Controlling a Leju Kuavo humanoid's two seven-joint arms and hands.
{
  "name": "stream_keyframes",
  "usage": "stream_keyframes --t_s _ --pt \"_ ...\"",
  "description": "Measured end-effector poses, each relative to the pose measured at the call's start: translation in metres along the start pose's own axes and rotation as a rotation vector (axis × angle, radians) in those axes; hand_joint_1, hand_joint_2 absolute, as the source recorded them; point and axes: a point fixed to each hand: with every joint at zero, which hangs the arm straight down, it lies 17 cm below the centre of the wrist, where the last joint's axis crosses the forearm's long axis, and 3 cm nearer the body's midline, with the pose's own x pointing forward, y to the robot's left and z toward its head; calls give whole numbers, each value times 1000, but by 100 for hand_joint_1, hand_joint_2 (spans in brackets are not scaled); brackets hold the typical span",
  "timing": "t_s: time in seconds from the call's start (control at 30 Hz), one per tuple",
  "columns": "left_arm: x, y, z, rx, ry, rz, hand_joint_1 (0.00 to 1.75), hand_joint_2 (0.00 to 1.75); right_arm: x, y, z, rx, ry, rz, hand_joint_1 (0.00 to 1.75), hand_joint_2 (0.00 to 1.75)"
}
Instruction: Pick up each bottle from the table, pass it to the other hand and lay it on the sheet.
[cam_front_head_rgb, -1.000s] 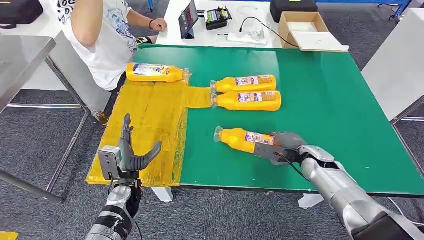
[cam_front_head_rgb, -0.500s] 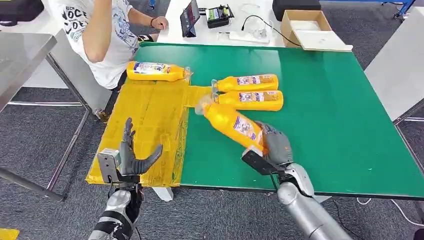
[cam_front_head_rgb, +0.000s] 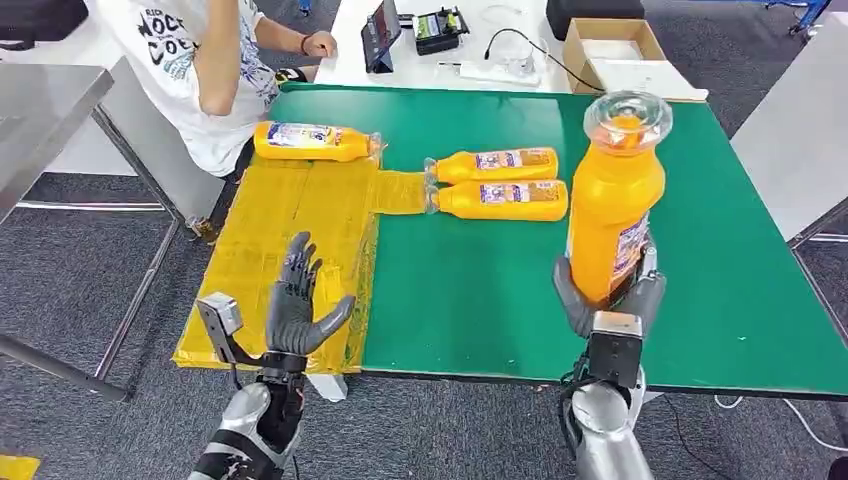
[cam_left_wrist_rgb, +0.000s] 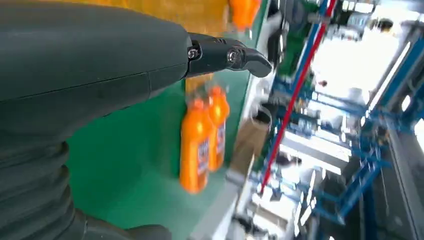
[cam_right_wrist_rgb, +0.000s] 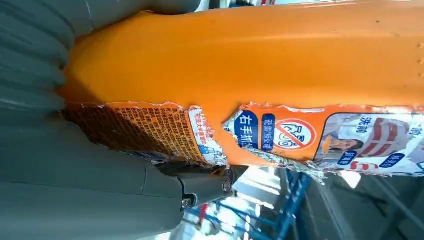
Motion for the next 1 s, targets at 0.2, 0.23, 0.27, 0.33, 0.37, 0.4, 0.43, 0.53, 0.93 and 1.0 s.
stream_keyframes --t_s 0.2,0.23,0.27,0.33,0.37,0.4,0.43,0.53,0.93,1.0 --pt "2 -31 6 -140 14 74 0 175 -16 41 31 108 91 -84 175 175" --pt "2 -36 8 -169 19 79 0 175 -18 54 39 145 108 -104 175 175" --pt "2 -40 10 -195 23 82 0 175 -20 65 46 179 122 -116 175 175" --pt "1 -49 13 -239 31 92 0 175 -20 93 65 248 157 -147 175 175" --pt "1 -53 13 -256 35 104 0 175 -19 106 73 275 169 -158 175 175" --pt "2 -56 14 -272 39 111 0 175 -16 118 80 299 176 -168 175 175" --pt "2 -58 14 -282 41 113 0 175 -14 129 85 321 183 -177 175 175" --pt "1 -59 15 -296 47 111 0 175 -11 146 97 361 197 -192 175 175" --pt "-3 -62 16 -333 74 135 0 175 -2 183 117 445 176 -131 175 175" --pt "-7 -62 14 -338 92 133 0 175 10 200 127 475 145 -98 175 175"
